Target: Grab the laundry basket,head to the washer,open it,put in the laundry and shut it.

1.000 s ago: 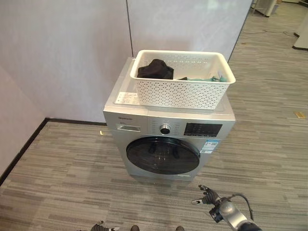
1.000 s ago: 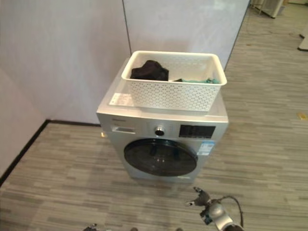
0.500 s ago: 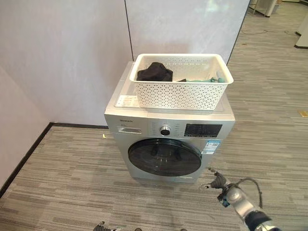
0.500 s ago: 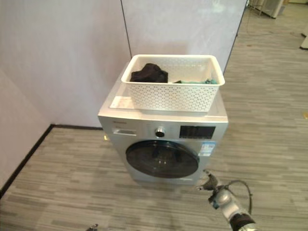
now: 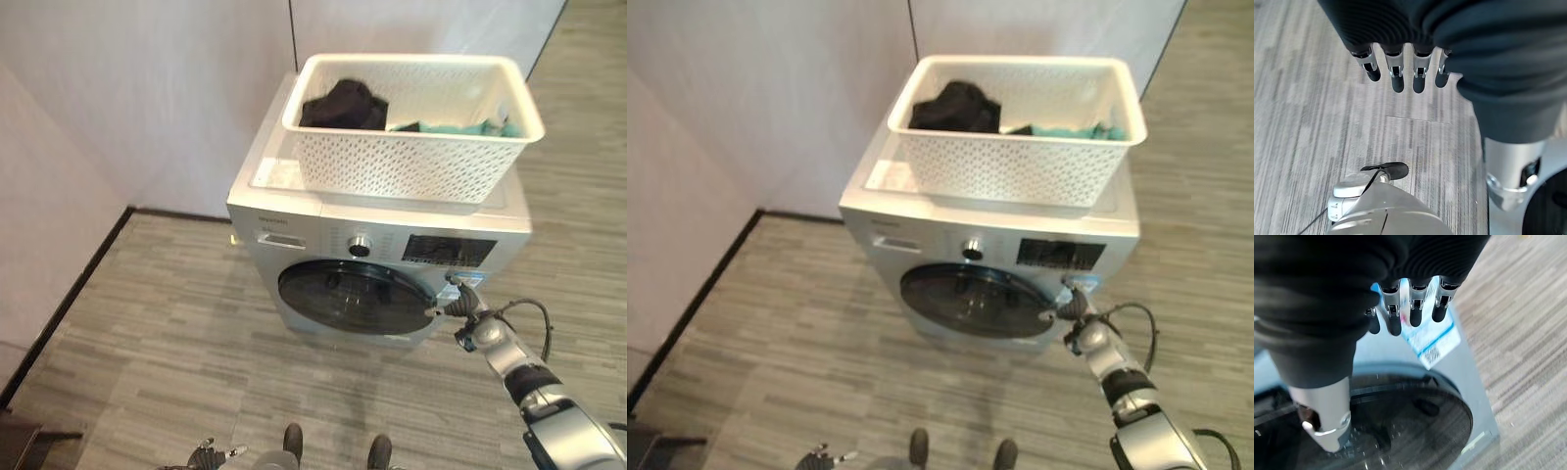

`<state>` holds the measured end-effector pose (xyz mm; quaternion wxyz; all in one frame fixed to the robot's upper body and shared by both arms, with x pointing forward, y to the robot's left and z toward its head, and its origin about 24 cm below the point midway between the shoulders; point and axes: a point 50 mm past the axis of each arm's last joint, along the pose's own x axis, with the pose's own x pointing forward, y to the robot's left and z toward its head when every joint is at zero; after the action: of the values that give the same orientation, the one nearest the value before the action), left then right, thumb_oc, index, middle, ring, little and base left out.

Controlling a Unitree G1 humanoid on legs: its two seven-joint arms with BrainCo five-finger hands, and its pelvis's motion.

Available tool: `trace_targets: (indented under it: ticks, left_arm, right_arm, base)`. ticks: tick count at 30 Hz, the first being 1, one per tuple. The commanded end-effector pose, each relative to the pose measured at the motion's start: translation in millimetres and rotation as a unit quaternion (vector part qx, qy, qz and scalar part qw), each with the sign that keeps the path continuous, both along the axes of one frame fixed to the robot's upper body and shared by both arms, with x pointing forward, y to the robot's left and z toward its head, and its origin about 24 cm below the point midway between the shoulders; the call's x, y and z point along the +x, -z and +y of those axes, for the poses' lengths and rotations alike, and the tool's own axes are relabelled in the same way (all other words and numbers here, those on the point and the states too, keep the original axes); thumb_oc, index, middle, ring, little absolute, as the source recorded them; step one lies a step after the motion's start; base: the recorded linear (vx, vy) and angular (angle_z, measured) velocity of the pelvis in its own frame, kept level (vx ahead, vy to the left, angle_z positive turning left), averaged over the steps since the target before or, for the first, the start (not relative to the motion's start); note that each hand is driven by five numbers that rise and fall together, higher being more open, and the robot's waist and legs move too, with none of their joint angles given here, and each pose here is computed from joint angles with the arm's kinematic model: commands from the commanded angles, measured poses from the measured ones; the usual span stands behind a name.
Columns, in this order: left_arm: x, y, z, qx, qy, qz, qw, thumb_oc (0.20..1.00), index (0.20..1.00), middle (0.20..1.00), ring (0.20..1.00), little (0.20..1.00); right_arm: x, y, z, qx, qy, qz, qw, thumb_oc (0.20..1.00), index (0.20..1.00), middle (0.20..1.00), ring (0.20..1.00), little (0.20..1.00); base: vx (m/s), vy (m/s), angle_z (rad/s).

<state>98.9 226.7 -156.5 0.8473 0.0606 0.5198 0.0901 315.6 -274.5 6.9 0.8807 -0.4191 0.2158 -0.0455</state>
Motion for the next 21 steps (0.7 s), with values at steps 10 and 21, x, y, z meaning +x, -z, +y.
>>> trace_targets:
  ticks: [10, 21]
  left_arm:
    - [67, -28, -6, -0.034, -0.055, -0.147, 0.987, 1.0, 1.0, 1.0, 1.0, 1.0]
    - [75, -31, -16, -0.042, -0.033, -0.155, 0.986, 1.0, 1.0, 1.0, 1.0, 1.0]
  right_arm:
    - [65, -87, 29, 0.034, 0.011, -0.167, 0.985, 1.0, 1.0, 1.0, 1.0, 1.0]
    - [33, 7, 106, 0.123, -0.08, 0.01, 0.989, 1.0, 1.0, 1.0, 1.0, 1.0]
  base:
    - [-0.07, 0.016, 0.06]
    - [-0.02, 0.002, 0.01]
